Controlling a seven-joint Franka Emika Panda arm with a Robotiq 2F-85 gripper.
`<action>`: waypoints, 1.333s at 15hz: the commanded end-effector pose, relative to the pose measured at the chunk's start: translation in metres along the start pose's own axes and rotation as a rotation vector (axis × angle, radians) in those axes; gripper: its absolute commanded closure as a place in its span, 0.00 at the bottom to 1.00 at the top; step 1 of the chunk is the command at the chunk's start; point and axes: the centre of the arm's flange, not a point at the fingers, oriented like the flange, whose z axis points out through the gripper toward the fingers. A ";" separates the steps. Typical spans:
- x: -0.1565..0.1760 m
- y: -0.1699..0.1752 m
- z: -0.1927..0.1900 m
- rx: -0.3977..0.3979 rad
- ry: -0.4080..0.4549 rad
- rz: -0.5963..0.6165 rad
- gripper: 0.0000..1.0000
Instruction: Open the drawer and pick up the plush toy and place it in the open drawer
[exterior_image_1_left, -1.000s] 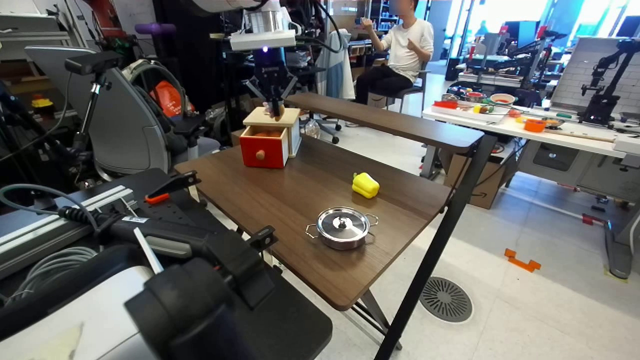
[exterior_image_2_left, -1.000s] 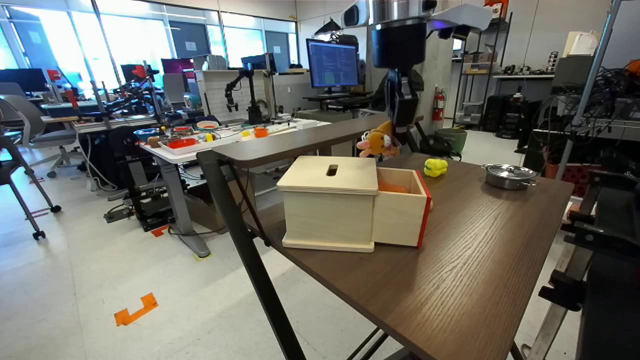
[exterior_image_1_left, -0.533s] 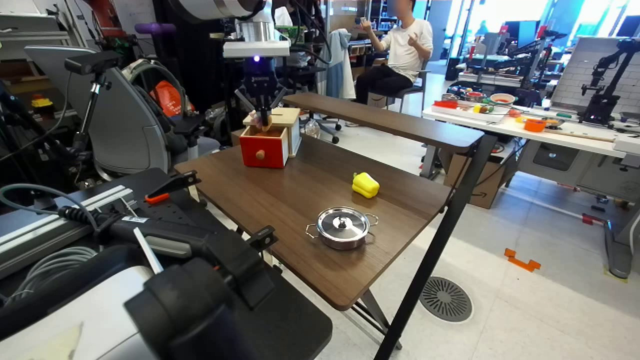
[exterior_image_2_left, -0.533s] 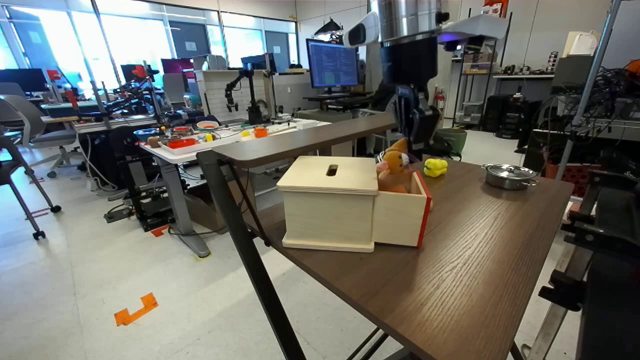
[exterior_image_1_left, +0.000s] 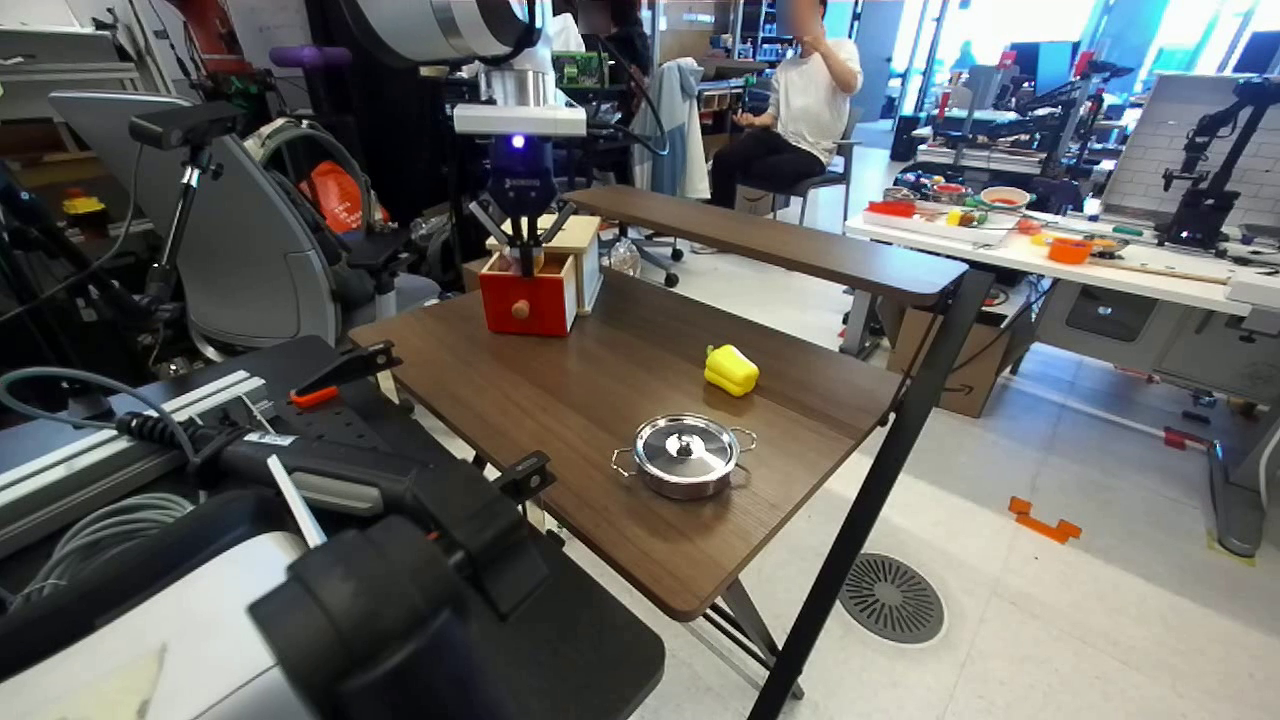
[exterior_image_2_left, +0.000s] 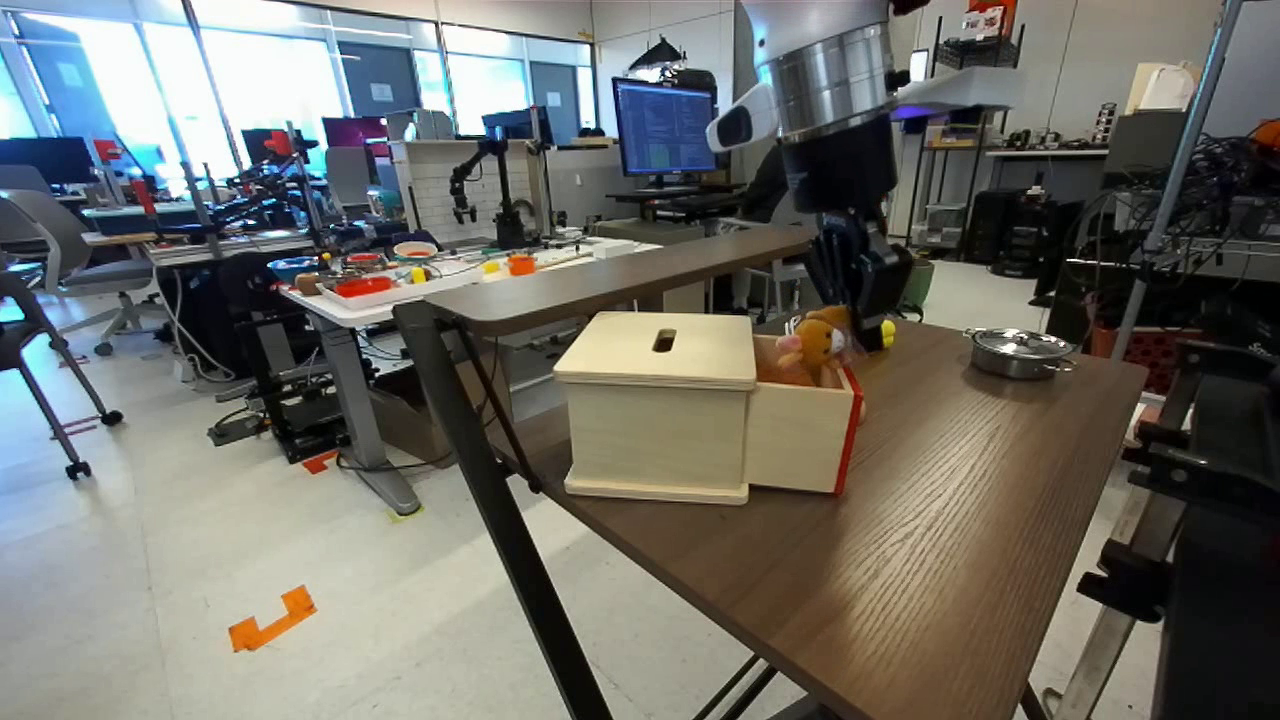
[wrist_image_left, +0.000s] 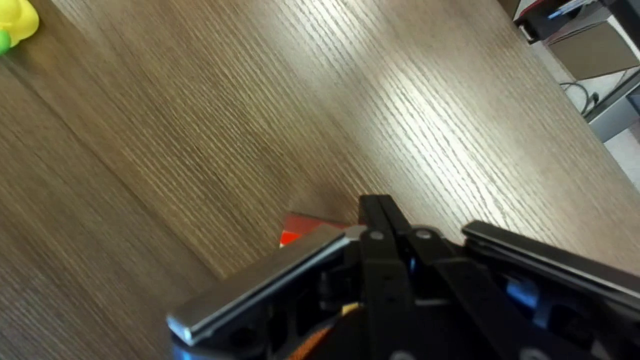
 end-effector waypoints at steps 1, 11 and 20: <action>0.005 0.009 0.007 0.014 -0.049 -0.023 1.00; 0.008 0.016 0.001 -0.012 -0.082 -0.021 1.00; 0.014 0.022 -0.002 -0.064 -0.094 -0.048 1.00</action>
